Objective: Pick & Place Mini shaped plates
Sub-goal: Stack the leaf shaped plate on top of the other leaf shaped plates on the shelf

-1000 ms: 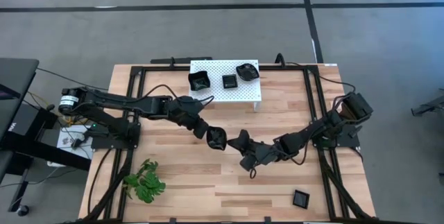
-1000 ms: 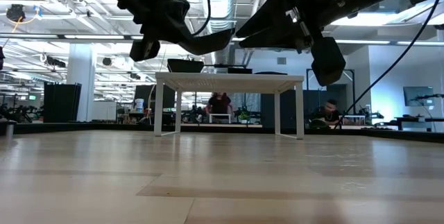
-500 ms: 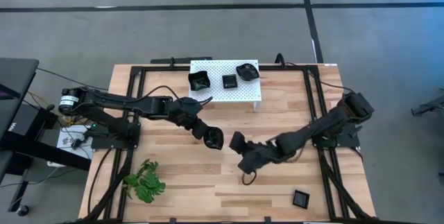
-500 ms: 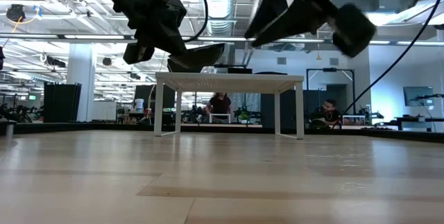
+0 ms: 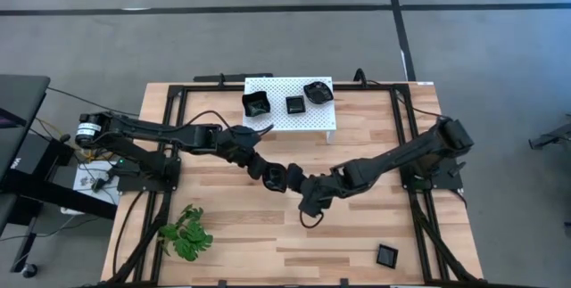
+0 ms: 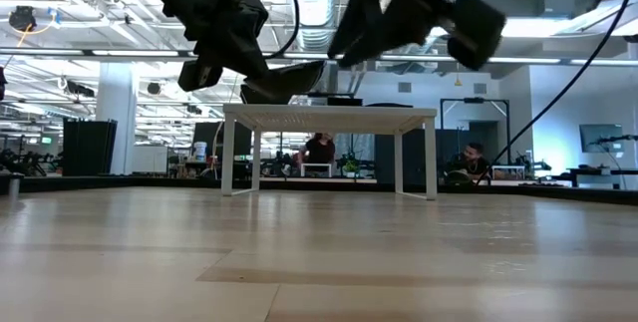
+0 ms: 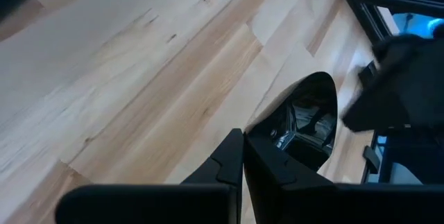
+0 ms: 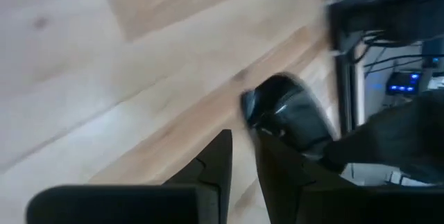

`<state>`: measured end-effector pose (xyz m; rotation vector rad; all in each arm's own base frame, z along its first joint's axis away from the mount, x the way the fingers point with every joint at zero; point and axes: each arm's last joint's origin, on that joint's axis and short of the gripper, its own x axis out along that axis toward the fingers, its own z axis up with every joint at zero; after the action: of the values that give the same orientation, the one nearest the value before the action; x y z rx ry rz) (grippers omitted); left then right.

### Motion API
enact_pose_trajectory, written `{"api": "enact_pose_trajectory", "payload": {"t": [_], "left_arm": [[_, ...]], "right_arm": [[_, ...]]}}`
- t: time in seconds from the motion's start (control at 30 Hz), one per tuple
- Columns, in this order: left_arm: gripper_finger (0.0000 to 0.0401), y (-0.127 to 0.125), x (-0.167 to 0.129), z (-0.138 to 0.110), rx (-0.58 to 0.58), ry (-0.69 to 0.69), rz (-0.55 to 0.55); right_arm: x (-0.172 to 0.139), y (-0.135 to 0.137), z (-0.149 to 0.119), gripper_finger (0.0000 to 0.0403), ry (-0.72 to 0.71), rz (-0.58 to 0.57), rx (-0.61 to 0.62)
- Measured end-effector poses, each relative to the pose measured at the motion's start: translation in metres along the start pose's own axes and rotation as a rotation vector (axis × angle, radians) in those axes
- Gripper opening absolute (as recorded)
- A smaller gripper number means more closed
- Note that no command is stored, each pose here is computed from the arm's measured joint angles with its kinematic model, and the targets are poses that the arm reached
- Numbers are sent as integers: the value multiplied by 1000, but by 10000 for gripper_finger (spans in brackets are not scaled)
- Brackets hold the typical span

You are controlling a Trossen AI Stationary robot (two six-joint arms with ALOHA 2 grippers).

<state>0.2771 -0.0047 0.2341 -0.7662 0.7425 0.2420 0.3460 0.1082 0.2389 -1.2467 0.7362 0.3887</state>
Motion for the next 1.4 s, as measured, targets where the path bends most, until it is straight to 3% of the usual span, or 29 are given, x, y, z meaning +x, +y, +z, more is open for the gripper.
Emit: {"api": "enact_pose_trajectory", "payload": {"t": [0.1,0.23,0.47,0.63,0.8,1.2,1.4], "left_arm": [[11,-1,0,1,0,-6,-7],[11,-1,0,1,-6,-8,-18],[11,-2,0,0,-1,11,-29],[11,-1,0,0,-1,4,-18],[11,-1,0,0,0,3,-13],[11,0,0,0,5,10,-6],[11,0,0,0,0,10,-8]], "right_arm": [[7,-4,5,59,-24,-58,-27],[19,1,6,59,18,-64,-102],[30,5,5,59,76,-63,-131],[24,5,13,59,61,-103,-166],[18,4,16,59,137,-154,-169],[4,20,33,59,113,-123,-235],[3,17,26,59,126,-107,-186]]}}
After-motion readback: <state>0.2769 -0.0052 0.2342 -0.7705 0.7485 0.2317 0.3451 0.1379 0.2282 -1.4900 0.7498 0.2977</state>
